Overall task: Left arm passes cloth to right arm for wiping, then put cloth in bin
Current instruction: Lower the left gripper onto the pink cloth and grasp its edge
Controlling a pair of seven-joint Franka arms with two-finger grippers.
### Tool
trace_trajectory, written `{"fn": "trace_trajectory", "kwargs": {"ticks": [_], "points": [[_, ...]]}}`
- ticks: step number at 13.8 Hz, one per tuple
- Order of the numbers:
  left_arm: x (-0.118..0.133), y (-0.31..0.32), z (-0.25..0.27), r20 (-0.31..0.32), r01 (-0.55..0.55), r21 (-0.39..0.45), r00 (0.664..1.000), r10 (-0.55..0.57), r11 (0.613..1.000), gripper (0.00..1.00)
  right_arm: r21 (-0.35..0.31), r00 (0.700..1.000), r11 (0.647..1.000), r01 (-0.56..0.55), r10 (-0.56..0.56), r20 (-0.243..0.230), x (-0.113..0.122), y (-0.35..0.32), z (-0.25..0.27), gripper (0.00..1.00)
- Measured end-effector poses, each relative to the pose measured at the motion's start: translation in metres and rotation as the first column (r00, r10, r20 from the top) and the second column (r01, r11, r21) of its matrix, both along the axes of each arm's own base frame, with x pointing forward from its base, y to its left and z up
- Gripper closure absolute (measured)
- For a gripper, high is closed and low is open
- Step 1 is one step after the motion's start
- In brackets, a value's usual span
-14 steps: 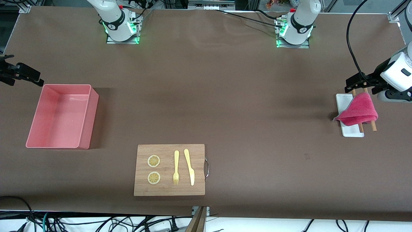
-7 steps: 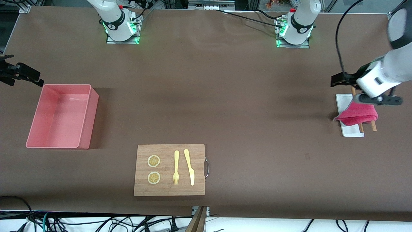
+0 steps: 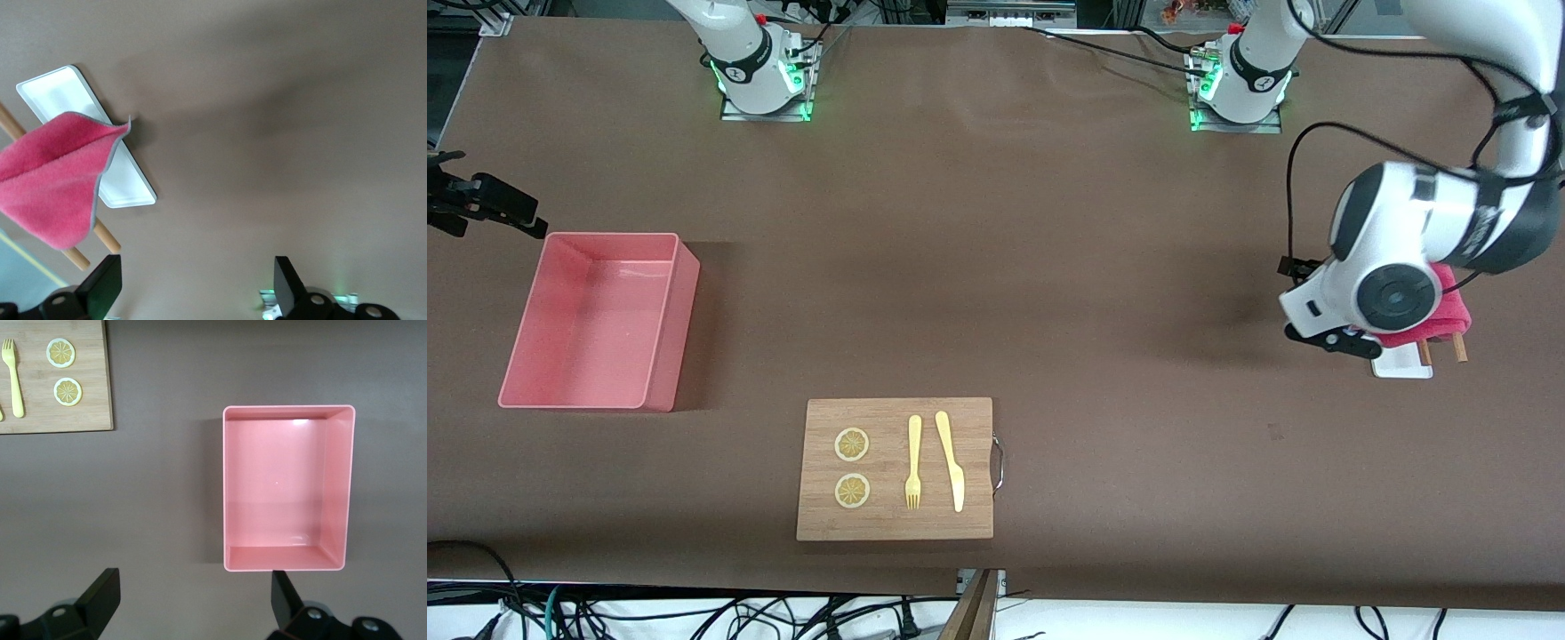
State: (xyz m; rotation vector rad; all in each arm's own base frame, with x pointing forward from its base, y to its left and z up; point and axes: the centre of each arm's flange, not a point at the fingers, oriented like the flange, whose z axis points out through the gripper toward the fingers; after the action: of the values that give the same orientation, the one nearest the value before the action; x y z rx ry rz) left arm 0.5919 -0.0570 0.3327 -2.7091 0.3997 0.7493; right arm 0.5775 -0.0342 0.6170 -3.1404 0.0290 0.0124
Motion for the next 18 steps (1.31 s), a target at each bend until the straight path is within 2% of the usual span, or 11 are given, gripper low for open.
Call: {"fn": "trace_trajectory", "kwargs": {"ticks": [3,5,7,9,11,13,15,17,18], "points": [[0.005,0.010,-0.050,-0.039,0.097,0.086,0.995,-0.094,0.992,0.00,0.000,1.000,1.000,0.000,0.000,0.000,0.000,0.000,0.000,0.00],[0.002,0.017,-0.090,-0.031,0.206,0.117,0.978,-0.204,0.971,0.00,0.000,1.000,1.000,0.000,0.000,0.000,0.000,0.000,0.000,0.00],[-0.009,0.033,-0.127,-0.025,0.329,0.160,0.944,-0.330,0.931,0.00,0.000,1.000,1.000,0.000,0.000,0.000,0.000,0.000,0.000,0.00],[-0.022,0.050,-0.147,-0.055,0.428,0.205,0.903,-0.427,0.880,0.00,0.001,1.000,1.000,0.001,-0.001,-0.007,0.002,-0.001,-0.004,0.00],[-0.033,0.054,-0.158,-0.096,0.496,0.227,0.868,-0.487,0.838,0.00,0.002,1.000,1.000,0.001,-0.001,-0.015,0.004,-0.001,-0.009,0.00],[-0.043,0.053,-0.167,-0.126,0.559,0.241,0.828,-0.546,0.793,0.05,0.002,1.000,1.000,0.001,-0.001,-0.018,0.005,-0.001,-0.011,0.00],[-0.044,0.055,-0.168,-0.141,0.615,0.267,0.787,-0.601,0.742,0.07,0.002,1.000,1.000,0.001,-0.001,-0.018,0.005,-0.001,-0.011,0.00],[-0.045,0.058,-0.168,-0.142,0.637,0.275,0.768,-0.625,0.720,0.07,0.002,1.000,1.000,0.001,-0.001,-0.018,0.005,-0.001,-0.011,0.00],[-0.046,0.060,-0.170,-0.145,0.641,0.272,0.765,-0.628,0.718,0.14,0.002,1.000,1.000,0.002,-0.002,-0.018,0.005,-0.002,-0.011,0.00]]}}
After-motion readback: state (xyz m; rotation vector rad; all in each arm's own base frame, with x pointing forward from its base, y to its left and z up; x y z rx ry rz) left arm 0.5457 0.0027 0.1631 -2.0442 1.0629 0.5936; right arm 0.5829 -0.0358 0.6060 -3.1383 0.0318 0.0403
